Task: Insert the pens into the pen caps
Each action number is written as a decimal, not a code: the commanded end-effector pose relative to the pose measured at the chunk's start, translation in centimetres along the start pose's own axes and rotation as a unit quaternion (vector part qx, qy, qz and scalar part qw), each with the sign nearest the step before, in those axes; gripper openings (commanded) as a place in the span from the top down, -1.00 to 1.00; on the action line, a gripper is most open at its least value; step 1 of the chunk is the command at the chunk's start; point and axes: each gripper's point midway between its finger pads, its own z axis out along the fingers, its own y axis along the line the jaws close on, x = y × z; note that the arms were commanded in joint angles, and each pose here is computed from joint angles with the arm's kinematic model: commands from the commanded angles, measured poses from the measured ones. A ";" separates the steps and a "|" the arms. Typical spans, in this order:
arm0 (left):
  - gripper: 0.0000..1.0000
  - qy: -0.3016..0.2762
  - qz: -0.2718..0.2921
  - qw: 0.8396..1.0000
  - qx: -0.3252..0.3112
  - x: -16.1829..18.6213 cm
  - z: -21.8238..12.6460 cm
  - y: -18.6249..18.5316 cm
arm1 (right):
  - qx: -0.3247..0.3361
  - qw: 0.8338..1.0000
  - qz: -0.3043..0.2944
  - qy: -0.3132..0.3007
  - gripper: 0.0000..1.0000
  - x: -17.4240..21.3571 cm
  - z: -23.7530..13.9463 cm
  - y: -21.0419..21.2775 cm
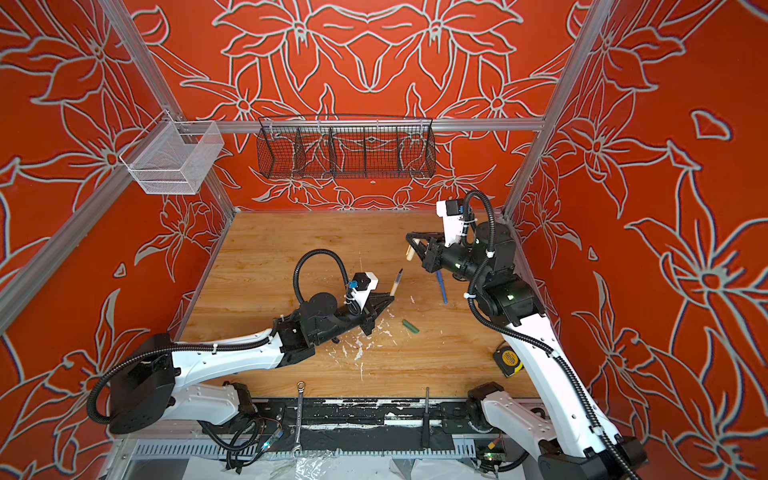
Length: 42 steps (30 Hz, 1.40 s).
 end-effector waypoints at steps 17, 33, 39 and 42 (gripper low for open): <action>1.00 -0.019 0.011 1.000 -0.003 -1.6 0.0 -0.1 | -0.016 1.000 0.009 0.024 1.00 2.0 1.7 0.1; 1.00 -0.024 0.015 1.000 -0.006 -2.3 -0.5 -0.1 | 0.004 0.999 0.013 0.041 1.00 3.4 2.1 -1.1; 1.00 -0.023 0.019 1.000 -0.009 -2.4 -0.7 0.0 | -0.003 0.999 0.022 0.048 1.00 3.9 2.4 -1.1; 1.00 -0.022 0.019 1.000 -0.009 -2.3 -0.7 0.1 | 0.001 0.999 0.020 0.035 1.00 3.1 2.0 -0.8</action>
